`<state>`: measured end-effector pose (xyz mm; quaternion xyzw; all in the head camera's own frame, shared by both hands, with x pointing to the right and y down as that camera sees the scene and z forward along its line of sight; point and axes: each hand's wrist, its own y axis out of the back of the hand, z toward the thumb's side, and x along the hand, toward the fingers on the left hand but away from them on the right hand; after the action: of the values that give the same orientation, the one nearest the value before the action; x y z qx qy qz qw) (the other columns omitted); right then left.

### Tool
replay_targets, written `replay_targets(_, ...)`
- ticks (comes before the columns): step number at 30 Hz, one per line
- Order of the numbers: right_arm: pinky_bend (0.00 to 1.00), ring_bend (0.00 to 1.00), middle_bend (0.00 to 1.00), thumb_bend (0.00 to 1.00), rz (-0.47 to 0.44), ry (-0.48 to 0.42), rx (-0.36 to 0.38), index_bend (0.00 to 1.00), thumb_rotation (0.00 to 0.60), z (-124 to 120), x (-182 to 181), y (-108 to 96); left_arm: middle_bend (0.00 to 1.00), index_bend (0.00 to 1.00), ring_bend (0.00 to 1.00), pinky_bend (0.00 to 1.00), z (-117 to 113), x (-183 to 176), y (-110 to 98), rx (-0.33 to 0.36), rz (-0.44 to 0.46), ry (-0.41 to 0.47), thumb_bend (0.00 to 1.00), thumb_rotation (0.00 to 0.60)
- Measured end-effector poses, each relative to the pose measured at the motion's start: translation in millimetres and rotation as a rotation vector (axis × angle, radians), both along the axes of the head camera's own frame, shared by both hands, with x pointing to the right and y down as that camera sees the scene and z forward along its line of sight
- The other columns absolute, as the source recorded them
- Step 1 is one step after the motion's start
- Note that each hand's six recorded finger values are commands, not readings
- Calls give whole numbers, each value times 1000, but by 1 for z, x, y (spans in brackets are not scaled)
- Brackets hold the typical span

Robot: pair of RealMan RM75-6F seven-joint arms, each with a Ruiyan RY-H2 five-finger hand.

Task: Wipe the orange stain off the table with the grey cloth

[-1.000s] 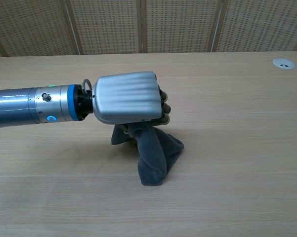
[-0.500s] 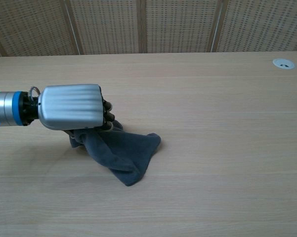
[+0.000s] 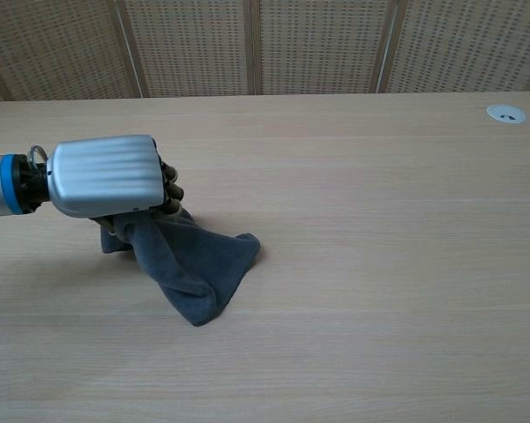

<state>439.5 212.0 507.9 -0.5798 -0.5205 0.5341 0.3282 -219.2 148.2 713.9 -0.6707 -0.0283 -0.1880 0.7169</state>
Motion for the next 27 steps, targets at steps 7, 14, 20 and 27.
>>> replay_targets(7,107,0,0,179,-2,5,-5,104,600,2,0,0,661,705,631,903,-11,55,-6,-26,-74,139,232,600)
replay_targets(14,107,0,0,179,-6,8,-9,104,600,3,-1,1,661,705,631,903,-23,95,-3,-11,-63,221,233,600)
replay_targets(20,107,0,0,179,-10,9,-11,104,600,3,-2,1,661,709,627,901,-23,106,-8,-15,-97,227,234,600)
replay_targets(27,107,0,0,179,-11,11,-12,104,600,4,-3,1,660,709,625,900,-10,112,-2,-46,-119,179,232,600)
